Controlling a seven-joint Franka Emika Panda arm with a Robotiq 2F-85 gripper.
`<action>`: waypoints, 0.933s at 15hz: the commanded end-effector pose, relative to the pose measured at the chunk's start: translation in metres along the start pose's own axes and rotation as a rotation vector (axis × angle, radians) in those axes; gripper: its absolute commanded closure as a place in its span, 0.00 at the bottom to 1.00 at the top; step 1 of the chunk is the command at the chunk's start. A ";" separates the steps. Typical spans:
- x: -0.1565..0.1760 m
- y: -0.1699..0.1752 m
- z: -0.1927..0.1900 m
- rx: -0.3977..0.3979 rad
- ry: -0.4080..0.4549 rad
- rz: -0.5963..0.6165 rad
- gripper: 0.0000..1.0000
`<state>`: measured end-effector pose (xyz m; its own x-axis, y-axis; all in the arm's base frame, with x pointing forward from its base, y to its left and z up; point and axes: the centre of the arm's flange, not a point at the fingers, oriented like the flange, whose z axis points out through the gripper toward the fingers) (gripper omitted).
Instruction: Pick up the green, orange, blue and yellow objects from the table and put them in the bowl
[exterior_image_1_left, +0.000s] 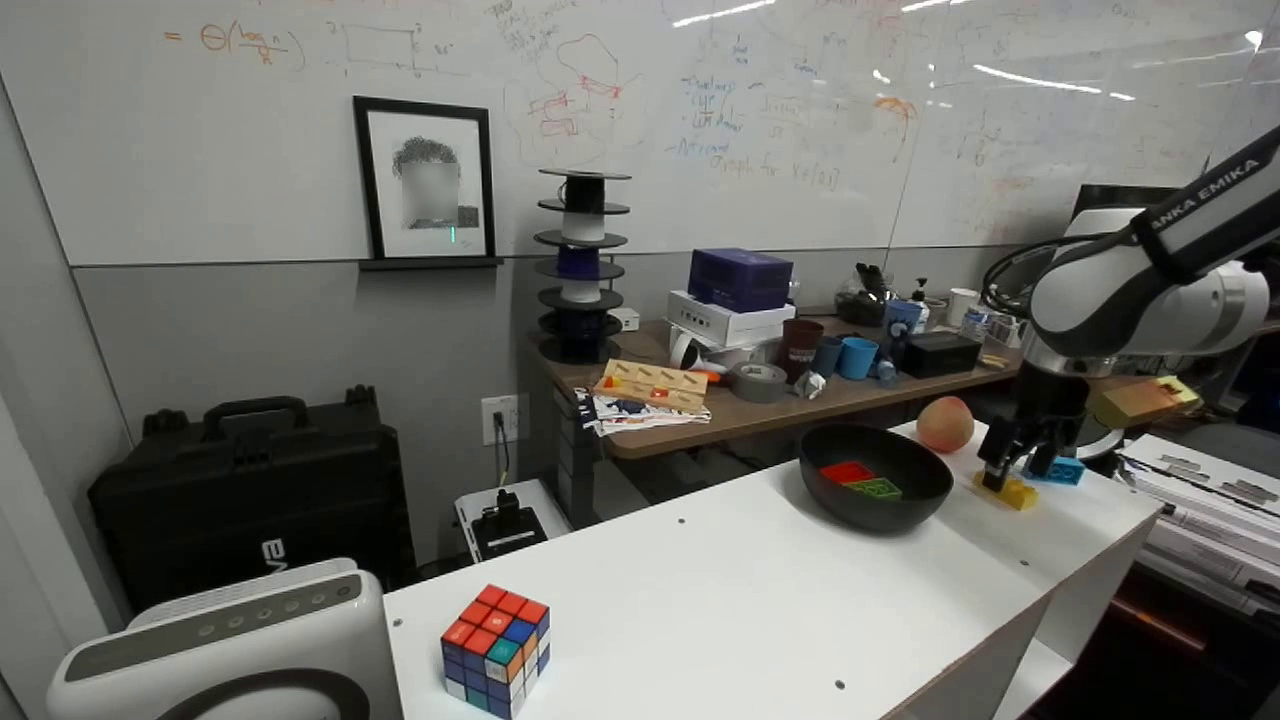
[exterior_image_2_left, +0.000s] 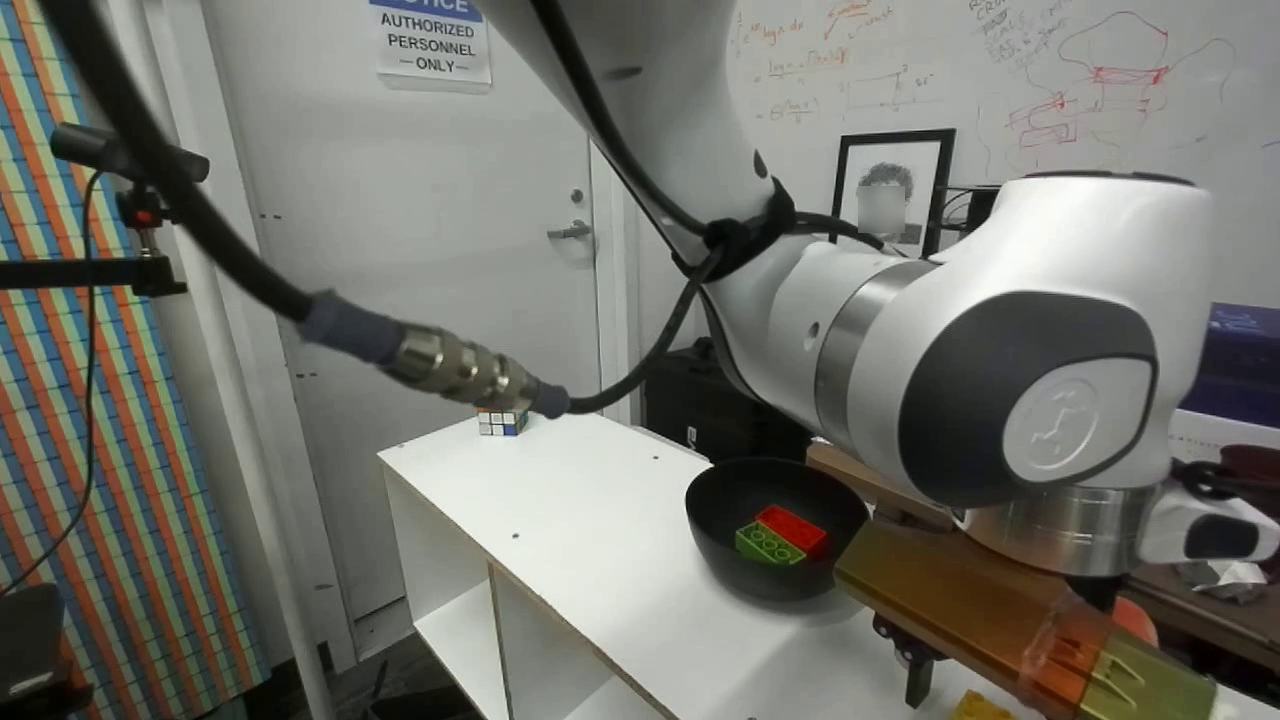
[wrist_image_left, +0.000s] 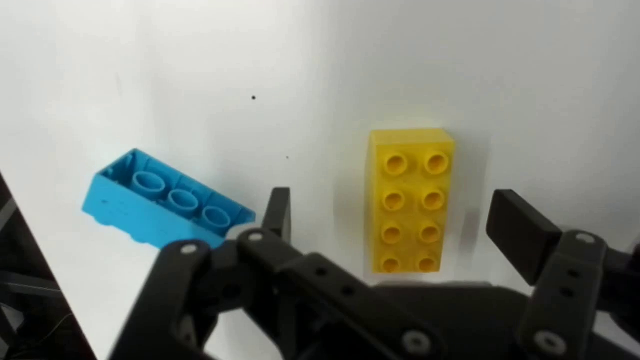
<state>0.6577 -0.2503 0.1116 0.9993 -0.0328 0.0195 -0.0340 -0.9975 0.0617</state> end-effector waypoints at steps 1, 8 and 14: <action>-0.002 0.006 0.006 -0.020 -0.036 -0.001 0.00; -0.004 -0.009 -0.005 -0.020 -0.032 -0.029 0.66; -0.011 -0.022 -0.029 -0.045 -0.029 -0.039 0.88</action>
<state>0.6570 -0.2400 0.1089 0.9999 0.0024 -0.0169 0.0036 -0.9971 0.0755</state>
